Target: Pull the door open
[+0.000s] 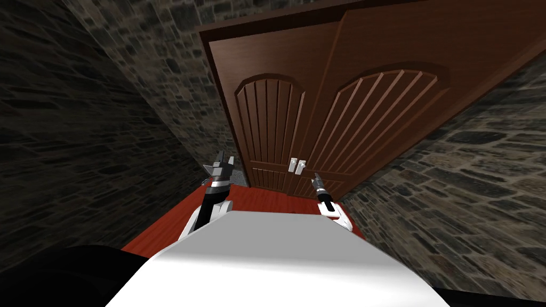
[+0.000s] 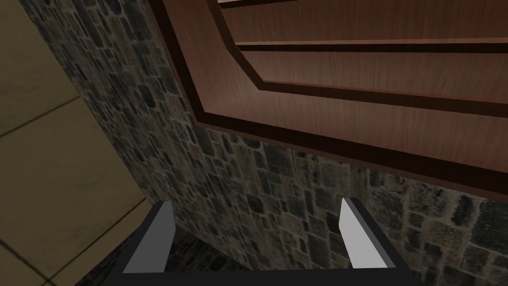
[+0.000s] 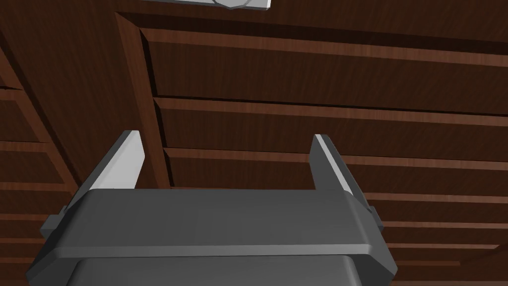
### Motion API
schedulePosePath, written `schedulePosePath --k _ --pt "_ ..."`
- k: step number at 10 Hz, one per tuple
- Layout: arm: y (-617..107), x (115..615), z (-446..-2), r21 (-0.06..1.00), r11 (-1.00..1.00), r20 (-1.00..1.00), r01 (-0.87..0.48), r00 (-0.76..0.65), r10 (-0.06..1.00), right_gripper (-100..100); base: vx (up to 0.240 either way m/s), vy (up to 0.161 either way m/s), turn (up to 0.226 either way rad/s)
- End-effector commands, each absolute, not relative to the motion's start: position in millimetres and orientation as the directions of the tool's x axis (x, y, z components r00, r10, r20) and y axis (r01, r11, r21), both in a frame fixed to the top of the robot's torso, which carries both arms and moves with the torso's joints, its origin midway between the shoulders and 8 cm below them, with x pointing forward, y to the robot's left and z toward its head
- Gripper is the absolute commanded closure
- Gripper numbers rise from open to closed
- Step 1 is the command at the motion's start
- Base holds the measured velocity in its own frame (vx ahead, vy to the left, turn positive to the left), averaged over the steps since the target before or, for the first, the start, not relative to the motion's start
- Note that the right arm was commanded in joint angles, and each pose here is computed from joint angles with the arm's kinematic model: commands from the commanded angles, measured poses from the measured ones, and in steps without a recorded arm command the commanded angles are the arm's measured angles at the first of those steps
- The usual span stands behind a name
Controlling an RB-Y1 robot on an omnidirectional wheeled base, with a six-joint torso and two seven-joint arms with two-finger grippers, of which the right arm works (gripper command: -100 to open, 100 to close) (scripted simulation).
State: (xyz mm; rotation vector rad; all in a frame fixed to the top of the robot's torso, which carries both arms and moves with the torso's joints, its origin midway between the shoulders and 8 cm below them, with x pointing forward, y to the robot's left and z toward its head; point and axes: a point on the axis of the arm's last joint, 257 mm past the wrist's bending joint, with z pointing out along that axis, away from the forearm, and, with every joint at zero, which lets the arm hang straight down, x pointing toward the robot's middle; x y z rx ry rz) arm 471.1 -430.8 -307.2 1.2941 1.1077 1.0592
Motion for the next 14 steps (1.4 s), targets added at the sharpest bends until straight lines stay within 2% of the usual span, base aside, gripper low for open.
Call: schedulePosePath --k 1,3,5,10,11,14 --pt "-457 460 -313 0.998 0.024 -0.035 0.053 0.212 0.977 -100 -0.02 -0.094 -0.192" --pt "-472 454 -316 0.997 0.03 -0.045 0.067 0.241 0.97 -100 0.086 -0.106 -0.086" --pt "-467 458 -314 0.998 0.029 -0.042 0.059 0.235 0.971 -100 0.184 -0.03 0.042" --pt "-437 478 -303 1.0 0.018 -0.021 0.02 0.19 0.981 -100 0.181 0.086 0.111" --pt "-437 478 -303 1.0 0.018 -0.021 0.02 0.19 0.981 100 -0.009 -0.008 -0.025" --pt "-437 478 -303 1.0 0.018 -0.021 0.02 0.19 0.981 100 -0.027 -0.023 -0.001"
